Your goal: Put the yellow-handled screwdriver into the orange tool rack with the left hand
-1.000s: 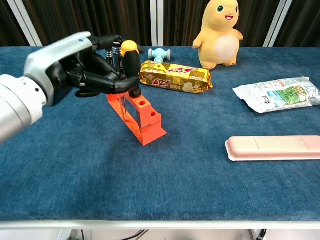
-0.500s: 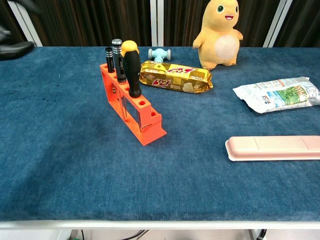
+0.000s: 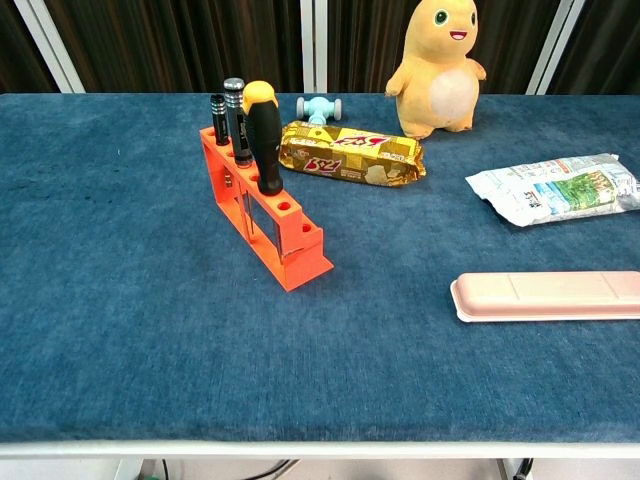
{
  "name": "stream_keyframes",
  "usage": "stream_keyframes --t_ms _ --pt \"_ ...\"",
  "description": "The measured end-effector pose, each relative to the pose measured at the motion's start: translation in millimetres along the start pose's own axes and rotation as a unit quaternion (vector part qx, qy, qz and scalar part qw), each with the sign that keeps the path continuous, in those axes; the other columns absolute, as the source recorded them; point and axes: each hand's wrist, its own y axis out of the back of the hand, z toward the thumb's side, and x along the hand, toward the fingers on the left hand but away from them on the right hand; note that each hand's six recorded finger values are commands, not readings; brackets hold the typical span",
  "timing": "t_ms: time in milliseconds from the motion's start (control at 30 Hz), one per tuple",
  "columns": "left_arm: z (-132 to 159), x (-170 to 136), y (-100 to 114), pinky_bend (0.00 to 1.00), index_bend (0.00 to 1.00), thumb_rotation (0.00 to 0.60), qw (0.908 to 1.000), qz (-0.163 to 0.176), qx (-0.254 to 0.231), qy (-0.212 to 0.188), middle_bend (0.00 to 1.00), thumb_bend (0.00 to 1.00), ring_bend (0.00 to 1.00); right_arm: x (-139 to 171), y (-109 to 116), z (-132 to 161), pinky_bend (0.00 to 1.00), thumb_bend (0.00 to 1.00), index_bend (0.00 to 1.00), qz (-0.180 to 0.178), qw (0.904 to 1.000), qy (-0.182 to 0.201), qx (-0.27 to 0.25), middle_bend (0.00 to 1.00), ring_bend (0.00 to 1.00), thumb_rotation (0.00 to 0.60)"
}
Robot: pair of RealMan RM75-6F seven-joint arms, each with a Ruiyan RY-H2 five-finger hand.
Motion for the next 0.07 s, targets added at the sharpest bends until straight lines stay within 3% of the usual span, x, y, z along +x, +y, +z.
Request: stream_keyframes --t_ms 67 --pt "-4.3 -3.7 0.0 0.11 0.13 0.445 0.9999 0.007 0.014 -0.005 0.06 0.06 0.01 0.1 -1.8 0.2 0.0 0.33 0.0 0.008 0.9999 -0.004 0.006 0.0 0.0 0.6"
